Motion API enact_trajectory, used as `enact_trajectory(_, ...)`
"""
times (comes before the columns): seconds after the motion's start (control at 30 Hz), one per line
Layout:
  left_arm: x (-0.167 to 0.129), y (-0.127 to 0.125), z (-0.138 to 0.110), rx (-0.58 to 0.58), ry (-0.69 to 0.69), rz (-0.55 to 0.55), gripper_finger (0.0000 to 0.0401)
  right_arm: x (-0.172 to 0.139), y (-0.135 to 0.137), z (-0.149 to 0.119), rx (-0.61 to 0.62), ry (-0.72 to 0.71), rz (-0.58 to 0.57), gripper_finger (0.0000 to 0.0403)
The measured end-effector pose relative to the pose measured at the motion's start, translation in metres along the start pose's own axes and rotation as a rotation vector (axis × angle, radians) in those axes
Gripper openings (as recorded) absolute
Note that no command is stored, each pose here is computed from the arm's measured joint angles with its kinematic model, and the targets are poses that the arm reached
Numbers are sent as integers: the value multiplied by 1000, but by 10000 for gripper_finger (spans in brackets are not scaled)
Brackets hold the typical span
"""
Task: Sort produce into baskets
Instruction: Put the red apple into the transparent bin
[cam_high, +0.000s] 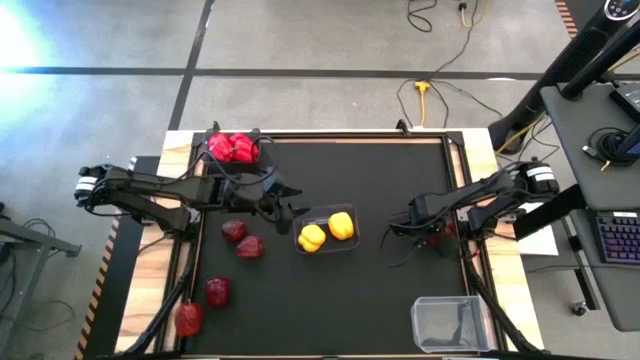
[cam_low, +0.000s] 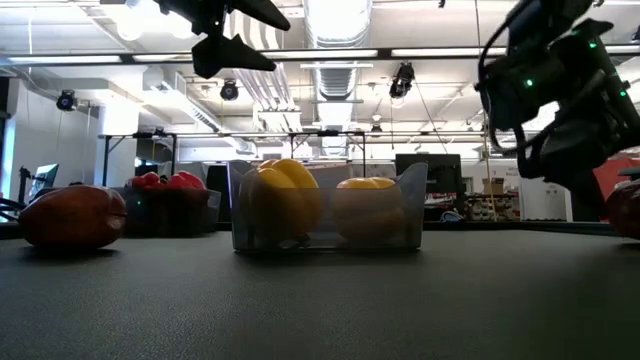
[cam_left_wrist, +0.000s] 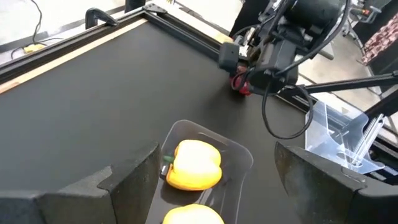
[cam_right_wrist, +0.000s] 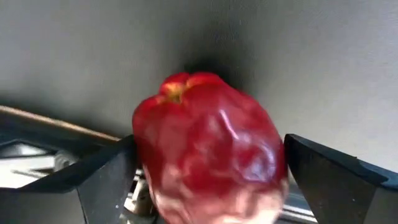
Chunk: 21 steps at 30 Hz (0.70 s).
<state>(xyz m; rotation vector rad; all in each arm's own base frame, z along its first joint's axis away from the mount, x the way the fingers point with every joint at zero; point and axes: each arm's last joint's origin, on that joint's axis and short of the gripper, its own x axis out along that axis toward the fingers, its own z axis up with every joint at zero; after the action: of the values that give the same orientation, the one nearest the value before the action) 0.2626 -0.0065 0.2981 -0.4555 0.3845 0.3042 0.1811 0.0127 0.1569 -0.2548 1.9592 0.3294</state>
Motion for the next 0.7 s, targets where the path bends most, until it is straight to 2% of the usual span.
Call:
enact_trajectory(0.23, -1, -1, 2, -9, -20, -10, 295, 12, 0, -3, 5, 26, -28, 377)
enact_trajectory(0.43, -5, -2, 7, -22, -58, -32, 295, 5, -3, 0, 33, 9, -81, 323)
enact_trajectory(0.57, -11, -4, 12, -36, -98, -55, 295, -17, -4, 7, 83, -50, -95, 322)
enact_trajectory(0.7, -14, -4, 14, -42, -116, -60, 295, -58, -3, 19, 262, -187, -110, 322)
